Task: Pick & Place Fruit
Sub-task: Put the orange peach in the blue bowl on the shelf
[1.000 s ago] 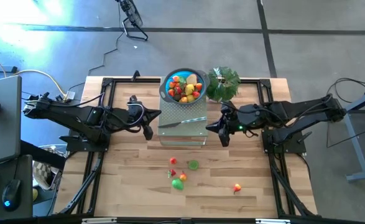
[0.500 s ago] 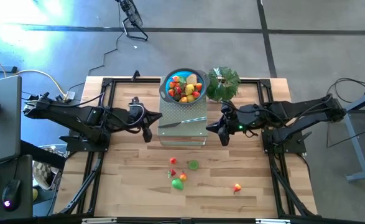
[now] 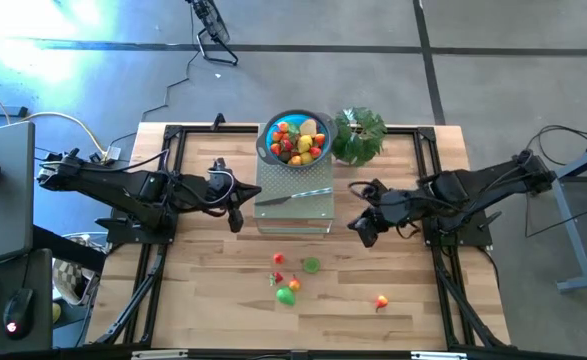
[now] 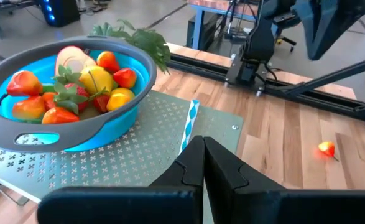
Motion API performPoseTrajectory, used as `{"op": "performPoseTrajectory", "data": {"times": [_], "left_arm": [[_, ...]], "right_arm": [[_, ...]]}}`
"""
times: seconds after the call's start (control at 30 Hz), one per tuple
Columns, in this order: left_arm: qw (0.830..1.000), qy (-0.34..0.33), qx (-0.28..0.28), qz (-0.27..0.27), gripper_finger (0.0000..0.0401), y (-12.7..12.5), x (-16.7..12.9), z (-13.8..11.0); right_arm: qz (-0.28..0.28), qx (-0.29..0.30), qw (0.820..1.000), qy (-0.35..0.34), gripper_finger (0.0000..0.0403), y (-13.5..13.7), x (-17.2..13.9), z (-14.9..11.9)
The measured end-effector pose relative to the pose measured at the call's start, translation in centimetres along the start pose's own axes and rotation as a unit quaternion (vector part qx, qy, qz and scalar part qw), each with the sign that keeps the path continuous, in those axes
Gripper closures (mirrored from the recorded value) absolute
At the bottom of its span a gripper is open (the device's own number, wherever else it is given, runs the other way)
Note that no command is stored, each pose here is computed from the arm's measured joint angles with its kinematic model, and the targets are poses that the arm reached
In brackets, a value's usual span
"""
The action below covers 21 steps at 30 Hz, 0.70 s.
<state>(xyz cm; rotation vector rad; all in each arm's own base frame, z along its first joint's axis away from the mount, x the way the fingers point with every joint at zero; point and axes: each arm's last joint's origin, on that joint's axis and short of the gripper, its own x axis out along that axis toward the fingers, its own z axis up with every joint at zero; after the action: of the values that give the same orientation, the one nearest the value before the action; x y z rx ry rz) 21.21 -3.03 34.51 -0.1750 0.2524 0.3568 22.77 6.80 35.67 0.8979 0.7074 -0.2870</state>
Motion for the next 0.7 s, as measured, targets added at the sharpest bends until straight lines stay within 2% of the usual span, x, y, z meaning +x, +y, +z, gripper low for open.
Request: {"op": "performPoseTrajectory", "data": {"times": [0.13, 0.3, 0.47, 0.7], "left_arm": [[1.000, 0.007, 0.004, 0.002, 0.0401, 0.1, 0.0, -0.1], [1.000, 0.007, 0.004, 0.002, 0.0401, 0.1, 0.0, -0.1], [1.000, 0.012, 0.007, 0.004, 0.0401, 0.1, 0.0, -0.2], [1.000, 0.022, 0.009, 0.006, 0.0401, 0.2, 0.0, -0.5]], "right_arm": [[-0.089, 0.050, 0.994, 0.040, 0.0401, -1.6, -0.2, -1.1], [-0.178, 0.122, 0.975, 0.056, 0.0401, -3.2, -0.7, -1.7], [-0.201, 0.176, 0.960, 0.081, 0.0401, -3.8, -0.5, -2.2], [-0.237, 0.206, 0.939, 0.144, 0.0401, -4.1, 1.1, -4.4]]}}
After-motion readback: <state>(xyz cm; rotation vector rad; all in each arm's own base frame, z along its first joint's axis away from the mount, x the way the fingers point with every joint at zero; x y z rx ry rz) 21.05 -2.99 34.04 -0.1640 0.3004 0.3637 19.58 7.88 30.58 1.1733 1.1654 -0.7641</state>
